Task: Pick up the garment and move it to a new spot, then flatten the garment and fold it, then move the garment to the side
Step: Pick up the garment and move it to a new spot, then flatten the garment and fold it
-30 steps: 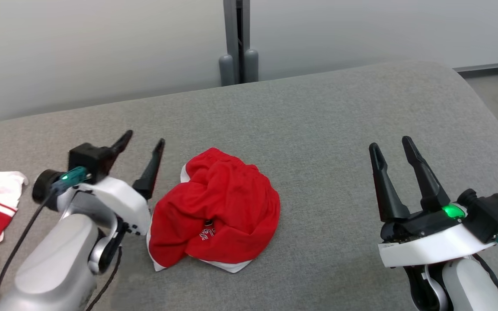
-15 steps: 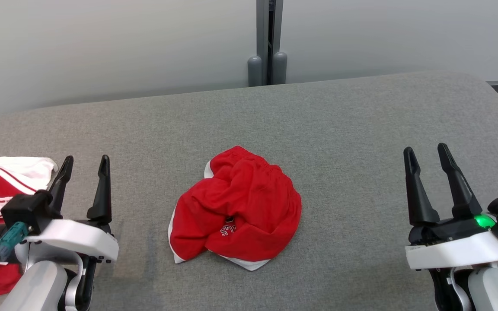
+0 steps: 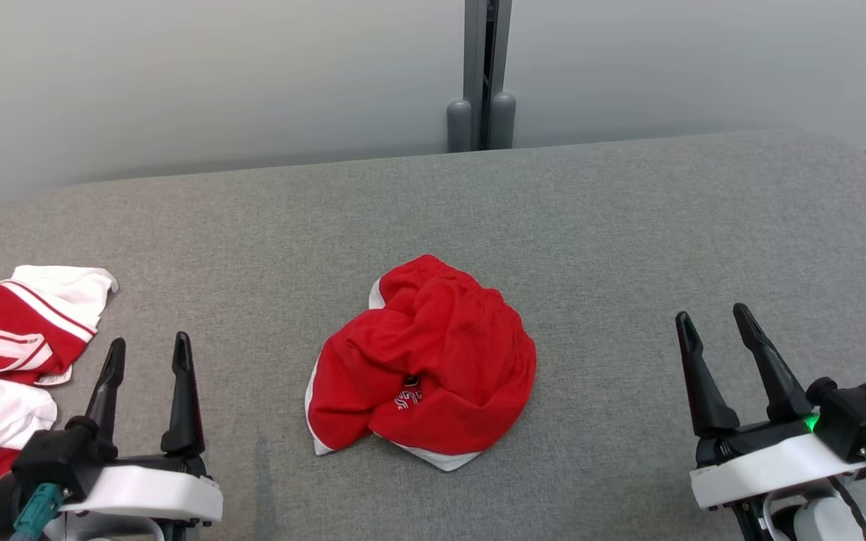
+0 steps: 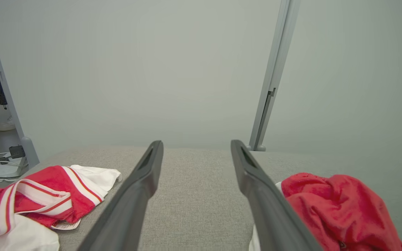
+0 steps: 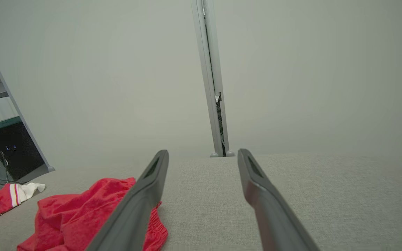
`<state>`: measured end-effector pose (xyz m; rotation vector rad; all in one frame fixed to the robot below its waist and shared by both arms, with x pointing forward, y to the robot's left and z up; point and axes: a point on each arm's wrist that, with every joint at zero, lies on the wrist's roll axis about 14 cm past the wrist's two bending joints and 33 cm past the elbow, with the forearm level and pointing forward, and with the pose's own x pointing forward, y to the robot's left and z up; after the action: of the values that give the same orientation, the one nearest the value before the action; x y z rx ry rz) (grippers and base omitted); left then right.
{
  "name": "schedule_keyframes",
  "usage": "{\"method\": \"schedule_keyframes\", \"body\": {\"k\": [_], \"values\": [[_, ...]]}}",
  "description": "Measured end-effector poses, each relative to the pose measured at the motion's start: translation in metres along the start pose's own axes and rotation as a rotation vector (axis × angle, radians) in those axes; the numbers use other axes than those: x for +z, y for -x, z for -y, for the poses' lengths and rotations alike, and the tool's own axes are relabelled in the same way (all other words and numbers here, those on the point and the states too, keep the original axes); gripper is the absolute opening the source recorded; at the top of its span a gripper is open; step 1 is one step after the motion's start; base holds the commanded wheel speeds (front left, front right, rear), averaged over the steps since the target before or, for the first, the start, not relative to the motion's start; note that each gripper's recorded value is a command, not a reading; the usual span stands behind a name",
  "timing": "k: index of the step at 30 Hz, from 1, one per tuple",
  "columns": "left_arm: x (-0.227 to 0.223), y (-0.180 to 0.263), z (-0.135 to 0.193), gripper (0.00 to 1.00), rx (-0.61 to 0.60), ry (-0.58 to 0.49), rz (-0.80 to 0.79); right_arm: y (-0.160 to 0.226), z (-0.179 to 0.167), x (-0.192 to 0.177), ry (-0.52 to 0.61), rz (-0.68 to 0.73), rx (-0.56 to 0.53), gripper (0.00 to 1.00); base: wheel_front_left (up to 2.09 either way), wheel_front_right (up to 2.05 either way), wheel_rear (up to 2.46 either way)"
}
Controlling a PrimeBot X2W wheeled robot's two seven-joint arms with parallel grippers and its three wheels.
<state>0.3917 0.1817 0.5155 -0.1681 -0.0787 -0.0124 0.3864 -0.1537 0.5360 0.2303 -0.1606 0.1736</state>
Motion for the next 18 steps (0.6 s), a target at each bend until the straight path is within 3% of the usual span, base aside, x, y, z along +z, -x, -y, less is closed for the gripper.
{"method": "schedule_keyframes", "body": {"k": [18], "values": [[-0.0001, 0.0096, 0.0044, 1.00, -0.008, 0.023, 0.022, 0.0027, -0.0037, -0.0077, -0.002, -0.028, 0.015, 1.00, 0.00, 0.00, 0.00]]}}
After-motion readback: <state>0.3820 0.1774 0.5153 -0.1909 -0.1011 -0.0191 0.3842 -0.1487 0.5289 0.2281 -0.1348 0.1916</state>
